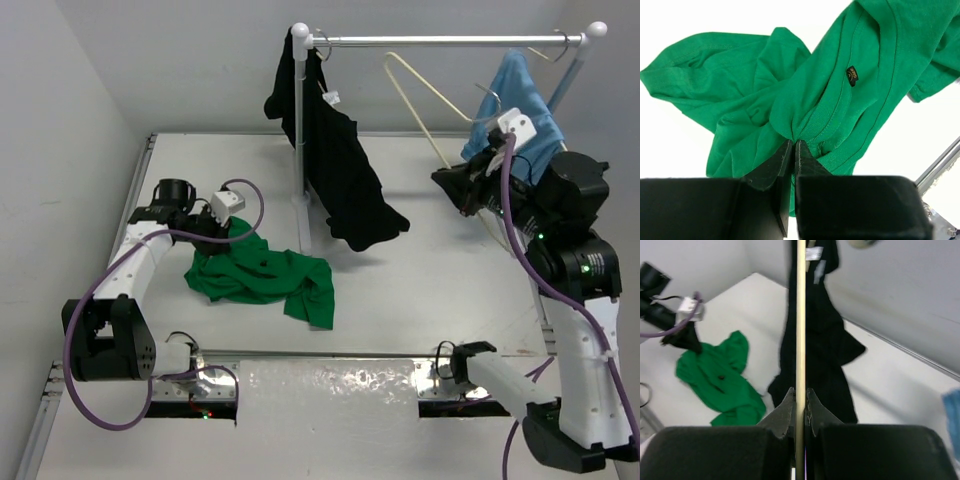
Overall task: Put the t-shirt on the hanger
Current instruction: Pick up the hanger from the clothesline.
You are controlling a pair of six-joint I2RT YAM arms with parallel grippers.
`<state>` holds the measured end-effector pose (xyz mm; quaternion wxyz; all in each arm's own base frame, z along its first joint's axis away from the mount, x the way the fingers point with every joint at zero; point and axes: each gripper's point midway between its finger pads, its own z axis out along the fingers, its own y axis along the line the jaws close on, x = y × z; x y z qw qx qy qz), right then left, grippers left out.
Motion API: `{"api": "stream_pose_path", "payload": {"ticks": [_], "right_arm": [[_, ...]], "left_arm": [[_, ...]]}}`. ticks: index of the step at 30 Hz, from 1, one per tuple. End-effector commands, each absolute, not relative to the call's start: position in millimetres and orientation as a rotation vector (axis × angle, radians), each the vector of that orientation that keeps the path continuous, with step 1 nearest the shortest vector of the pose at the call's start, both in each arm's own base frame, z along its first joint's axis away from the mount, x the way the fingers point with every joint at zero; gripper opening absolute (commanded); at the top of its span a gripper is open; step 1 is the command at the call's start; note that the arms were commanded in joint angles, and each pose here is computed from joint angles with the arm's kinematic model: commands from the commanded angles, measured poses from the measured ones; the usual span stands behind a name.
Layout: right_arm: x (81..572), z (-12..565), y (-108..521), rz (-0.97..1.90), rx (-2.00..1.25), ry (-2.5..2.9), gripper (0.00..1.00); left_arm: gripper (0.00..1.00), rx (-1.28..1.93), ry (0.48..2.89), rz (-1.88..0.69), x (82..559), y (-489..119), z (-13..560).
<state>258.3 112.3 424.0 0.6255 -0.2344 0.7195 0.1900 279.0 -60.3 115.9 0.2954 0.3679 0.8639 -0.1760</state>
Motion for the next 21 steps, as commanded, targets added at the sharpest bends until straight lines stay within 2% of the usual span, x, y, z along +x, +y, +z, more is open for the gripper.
{"api": "stream_pose_path", "payload": {"ticks": [1,5,6,9,17,21], "right_arm": [[268,417,151,0.59,-0.598,1.614,0.0],[268,387,203,0.534,-0.759,1.648,0.0],[262,374,231,0.527,-0.885,1.647,0.0],[258,346,257,0.539,-0.994,1.691,0.0],[224,240,275,0.601,-1.214,1.756,0.0],[202,218,278,0.688,-1.256,1.72,0.0]], "left_arm": [[0.01,0.963,2.224,-0.429,296,-64,140],[0.0,0.926,2.236,-0.398,301,-60,136],[0.0,0.903,2.236,-0.386,305,-59,136],[0.0,0.859,2.26,-0.364,309,-55,135],[0.0,0.791,2.233,-0.339,319,-54,141],[0.0,0.79,2.236,-0.355,320,-56,140]]}}
